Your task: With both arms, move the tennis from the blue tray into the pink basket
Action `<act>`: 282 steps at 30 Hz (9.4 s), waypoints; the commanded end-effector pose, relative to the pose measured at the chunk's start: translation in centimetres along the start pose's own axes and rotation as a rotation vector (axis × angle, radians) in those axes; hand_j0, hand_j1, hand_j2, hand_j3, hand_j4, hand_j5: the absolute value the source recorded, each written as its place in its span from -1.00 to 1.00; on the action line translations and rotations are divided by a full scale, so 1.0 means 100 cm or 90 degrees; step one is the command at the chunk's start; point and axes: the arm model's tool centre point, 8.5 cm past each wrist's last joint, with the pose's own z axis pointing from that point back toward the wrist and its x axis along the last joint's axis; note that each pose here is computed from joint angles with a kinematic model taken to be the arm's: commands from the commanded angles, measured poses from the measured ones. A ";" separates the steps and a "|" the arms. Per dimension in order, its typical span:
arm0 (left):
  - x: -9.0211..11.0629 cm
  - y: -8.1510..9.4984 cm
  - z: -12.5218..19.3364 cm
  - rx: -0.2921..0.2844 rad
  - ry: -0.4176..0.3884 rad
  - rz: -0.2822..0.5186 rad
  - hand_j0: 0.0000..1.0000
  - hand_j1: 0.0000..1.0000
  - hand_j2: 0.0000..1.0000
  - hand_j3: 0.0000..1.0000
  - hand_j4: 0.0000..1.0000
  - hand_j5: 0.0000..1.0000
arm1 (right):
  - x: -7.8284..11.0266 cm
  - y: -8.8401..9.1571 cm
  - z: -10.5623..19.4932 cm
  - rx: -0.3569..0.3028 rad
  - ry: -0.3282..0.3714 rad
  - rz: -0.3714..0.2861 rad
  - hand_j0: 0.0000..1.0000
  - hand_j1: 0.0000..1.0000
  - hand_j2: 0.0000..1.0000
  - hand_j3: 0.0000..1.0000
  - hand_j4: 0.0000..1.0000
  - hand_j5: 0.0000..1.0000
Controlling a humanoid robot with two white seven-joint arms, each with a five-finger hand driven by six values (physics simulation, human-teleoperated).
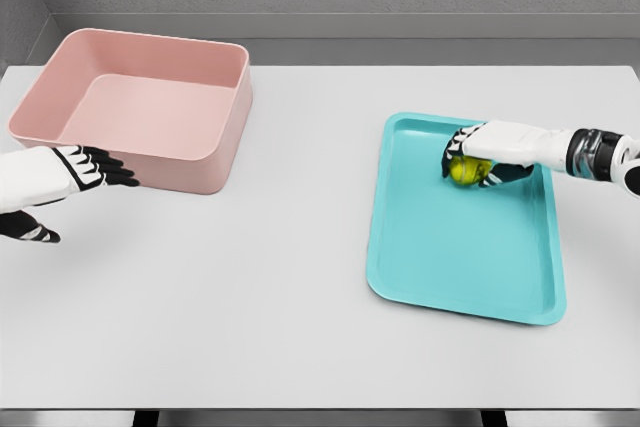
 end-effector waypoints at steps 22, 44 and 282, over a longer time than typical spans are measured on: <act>0.001 0.002 0.000 0.004 -0.001 0.002 1.00 1.00 1.00 1.00 1.00 1.00 | 0.078 -0.038 0.007 -0.045 -0.108 0.143 -0.11 -0.11 -0.11 -0.11 -0.11 -0.11; 0.001 0.002 0.000 0.005 -0.001 0.001 1.00 1.00 1.00 1.00 1.00 1.00 | 0.164 -0.050 -0.030 -0.087 -0.229 0.229 -0.19 -0.19 -0.19 -0.19 -0.19 -0.19; -0.065 0.074 -0.069 0.124 0.035 0.019 1.00 1.00 1.00 1.00 1.00 1.00 | 0.068 0.029 0.127 -0.379 -0.040 -0.147 1.00 1.00 1.00 1.00 1.00 1.00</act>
